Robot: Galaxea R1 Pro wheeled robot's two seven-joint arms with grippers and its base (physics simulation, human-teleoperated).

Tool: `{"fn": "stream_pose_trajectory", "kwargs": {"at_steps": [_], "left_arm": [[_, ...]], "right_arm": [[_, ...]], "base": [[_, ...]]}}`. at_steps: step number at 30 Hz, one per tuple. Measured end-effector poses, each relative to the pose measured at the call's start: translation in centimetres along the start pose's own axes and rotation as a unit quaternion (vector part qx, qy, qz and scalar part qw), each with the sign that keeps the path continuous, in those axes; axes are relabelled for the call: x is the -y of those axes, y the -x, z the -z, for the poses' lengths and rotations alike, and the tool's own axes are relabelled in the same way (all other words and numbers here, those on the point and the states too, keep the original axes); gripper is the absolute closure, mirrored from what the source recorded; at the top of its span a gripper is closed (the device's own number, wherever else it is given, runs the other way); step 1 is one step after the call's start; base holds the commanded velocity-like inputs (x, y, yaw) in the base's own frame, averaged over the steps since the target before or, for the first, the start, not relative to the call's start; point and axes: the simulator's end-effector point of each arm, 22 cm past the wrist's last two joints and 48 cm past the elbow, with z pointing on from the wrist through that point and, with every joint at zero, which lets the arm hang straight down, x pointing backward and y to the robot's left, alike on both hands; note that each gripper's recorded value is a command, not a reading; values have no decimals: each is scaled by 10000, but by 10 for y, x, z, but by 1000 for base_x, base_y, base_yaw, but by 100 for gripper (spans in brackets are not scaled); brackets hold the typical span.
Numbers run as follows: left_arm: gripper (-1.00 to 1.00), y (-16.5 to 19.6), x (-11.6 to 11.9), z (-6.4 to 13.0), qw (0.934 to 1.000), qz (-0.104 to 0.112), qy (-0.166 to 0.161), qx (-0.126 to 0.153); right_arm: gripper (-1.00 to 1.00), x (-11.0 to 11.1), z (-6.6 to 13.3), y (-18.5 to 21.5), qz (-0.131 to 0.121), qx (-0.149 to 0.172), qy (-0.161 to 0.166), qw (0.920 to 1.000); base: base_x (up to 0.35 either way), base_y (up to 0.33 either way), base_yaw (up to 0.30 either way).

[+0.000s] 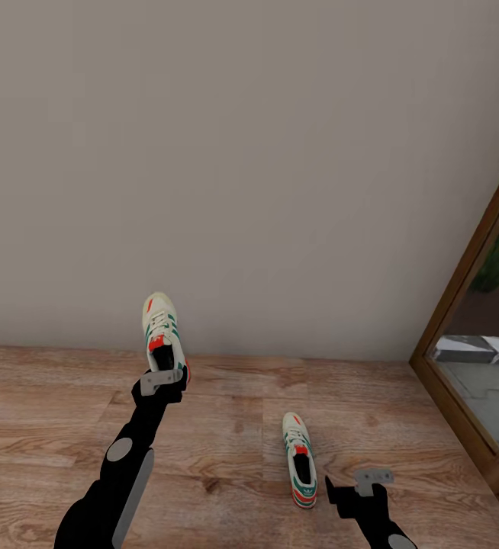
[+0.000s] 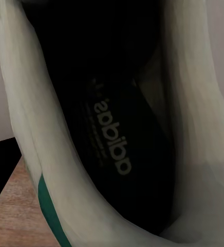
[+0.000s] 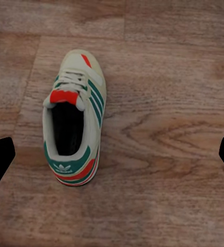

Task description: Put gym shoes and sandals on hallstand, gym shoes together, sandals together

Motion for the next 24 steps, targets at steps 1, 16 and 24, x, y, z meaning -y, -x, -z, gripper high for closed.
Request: {"fn": "stream_pose_trajectory", "kwargs": {"at_steps": [1, 16, 24], "left_arm": [[100, 0, 0, 0, 10000, 0, 0, 1], [100, -3, 0, -1, 10000, 6, -2, -24], [100, -6, 0, -1, 10000, 7, -1, -49]], "right_arm": [[-100, 0, 0, 0, 0, 2, -1, 10000], [-100, 0, -1, -1, 2, -12, 0, 10000], [-100, 0, -1, -3, 2, -31, 2, 10000]], "base": [[0, 0, 0], [109, 0, 143], [69, 0, 131]]}}
